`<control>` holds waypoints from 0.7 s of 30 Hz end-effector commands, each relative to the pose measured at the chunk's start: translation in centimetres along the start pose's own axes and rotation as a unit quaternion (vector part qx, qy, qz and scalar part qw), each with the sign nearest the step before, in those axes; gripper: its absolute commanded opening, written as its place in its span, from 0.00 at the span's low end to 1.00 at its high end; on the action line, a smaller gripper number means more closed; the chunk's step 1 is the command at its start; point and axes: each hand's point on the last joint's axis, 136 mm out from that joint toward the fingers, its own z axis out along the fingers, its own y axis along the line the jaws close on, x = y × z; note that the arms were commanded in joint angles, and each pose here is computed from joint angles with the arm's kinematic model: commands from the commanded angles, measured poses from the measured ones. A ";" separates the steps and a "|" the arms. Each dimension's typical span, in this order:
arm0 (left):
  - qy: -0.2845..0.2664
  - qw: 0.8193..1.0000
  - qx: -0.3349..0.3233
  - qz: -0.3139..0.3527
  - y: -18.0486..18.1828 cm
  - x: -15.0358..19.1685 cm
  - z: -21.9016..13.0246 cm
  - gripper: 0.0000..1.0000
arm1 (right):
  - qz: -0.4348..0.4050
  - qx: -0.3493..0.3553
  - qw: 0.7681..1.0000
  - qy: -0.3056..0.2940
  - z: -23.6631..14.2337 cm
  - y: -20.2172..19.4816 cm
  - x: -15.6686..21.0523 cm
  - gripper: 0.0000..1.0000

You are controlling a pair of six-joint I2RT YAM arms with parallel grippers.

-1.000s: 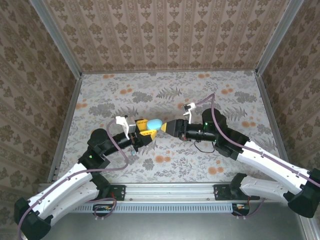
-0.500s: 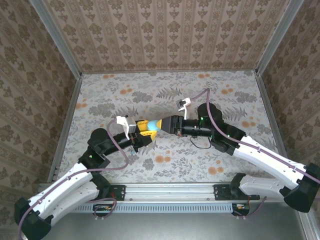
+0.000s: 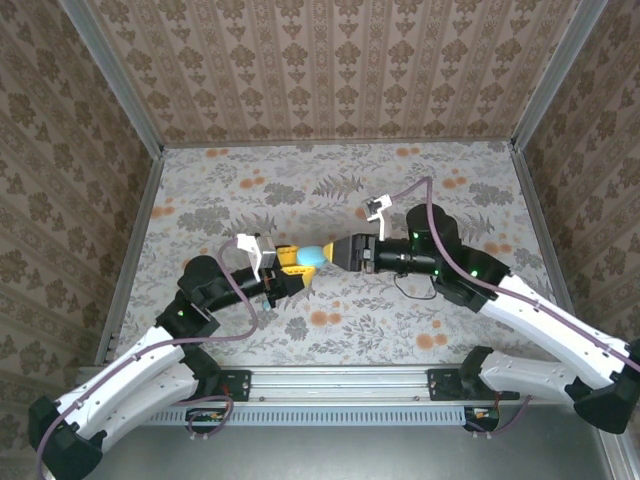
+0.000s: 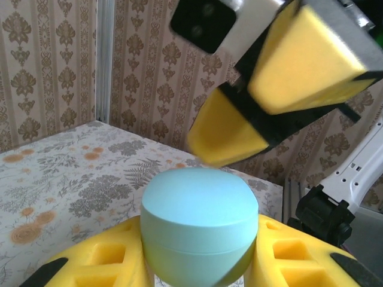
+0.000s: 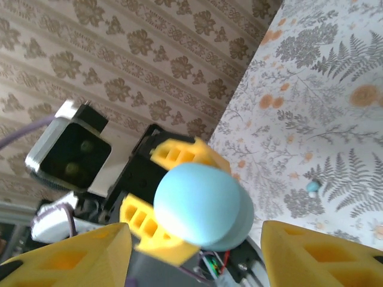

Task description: Insert wireless bluetooth earbuds into charging case

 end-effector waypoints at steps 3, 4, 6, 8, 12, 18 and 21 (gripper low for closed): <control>-0.012 1.000 0.023 0.008 -1.1 -2.2 -0.4 0.29 | -0.173 0.058 0.981 0.058 -2.4 -1.0 2.4 0.62; -0.011 1.000 0.027 0.006 -1.2 -2.3 -0.5 0.29 | -0.186 0.059 0.979 0.061 -2.4 -1.0 2.5 0.62; -0.010 0.999 0.035 0.003 -1.5 -2.5 -0.5 0.29 | -0.202 0.062 0.975 0.076 -2.3 -1.4 3.0 0.63; -0.009 0.999 0.040 -0.002 -1.6 -2.5 -0.5 0.29 | -0.215 0.052 0.972 0.079 -2.0 -1.0 2.9 0.65; -0.010 0.999 0.044 -0.006 -1.7 -2.6 -0.4 0.29 | -0.229 0.041 0.968 0.093 -1.0 -0.5 2.9 0.65; -0.004 0.998 0.054 -0.011 -1.8 -2.4 0.0 0.29 | -0.231 0.038 0.967 0.096 0.0 0.0 2.3 0.66; -0.001 0.998 0.060 -0.013 -1.9 -2.3 0.1 0.29 | -0.237 0.025 0.968 0.080 0.3 0.9 1.4 0.66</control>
